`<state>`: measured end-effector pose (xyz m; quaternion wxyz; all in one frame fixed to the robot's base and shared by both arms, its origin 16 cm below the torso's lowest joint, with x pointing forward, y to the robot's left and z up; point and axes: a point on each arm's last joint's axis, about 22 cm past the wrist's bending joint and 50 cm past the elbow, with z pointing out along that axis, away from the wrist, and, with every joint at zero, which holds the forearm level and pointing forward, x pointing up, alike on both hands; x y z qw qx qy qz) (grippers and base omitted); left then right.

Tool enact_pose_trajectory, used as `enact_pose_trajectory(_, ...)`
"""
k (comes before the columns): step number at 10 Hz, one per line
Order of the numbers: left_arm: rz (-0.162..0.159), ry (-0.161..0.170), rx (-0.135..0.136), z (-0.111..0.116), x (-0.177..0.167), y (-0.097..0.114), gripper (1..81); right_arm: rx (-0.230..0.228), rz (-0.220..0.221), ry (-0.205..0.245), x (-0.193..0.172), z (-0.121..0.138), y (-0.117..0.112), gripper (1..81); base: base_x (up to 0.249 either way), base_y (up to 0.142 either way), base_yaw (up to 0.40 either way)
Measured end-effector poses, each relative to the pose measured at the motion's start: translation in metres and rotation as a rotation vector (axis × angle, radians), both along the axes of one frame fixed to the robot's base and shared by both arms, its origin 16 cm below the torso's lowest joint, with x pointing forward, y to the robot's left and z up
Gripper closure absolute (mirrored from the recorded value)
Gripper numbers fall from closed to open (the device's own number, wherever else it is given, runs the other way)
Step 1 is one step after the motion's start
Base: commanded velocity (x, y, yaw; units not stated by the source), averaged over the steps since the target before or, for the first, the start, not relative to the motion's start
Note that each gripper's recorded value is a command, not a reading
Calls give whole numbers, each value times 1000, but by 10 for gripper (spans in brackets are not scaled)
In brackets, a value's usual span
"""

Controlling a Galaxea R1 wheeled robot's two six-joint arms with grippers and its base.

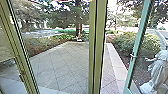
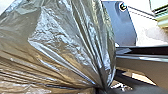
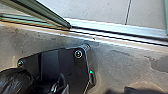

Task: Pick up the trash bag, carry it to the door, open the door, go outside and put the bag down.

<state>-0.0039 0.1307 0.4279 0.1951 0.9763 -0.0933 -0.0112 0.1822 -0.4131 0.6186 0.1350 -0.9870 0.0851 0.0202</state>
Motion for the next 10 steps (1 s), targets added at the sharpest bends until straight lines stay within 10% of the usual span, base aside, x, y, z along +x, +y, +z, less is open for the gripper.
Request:
enact_pose_trajectory(5, -3, -7, -1, 0, 5, 0, 811, 178, -19, 49, -83, -67, 121, 10, 0, 0, 0)
enact_pose_trajectory(10, -6, -17, -3, 0, 13, -2, 811, 143, 67, 15, -127, -124, 144, 10, 0, 0, 0)
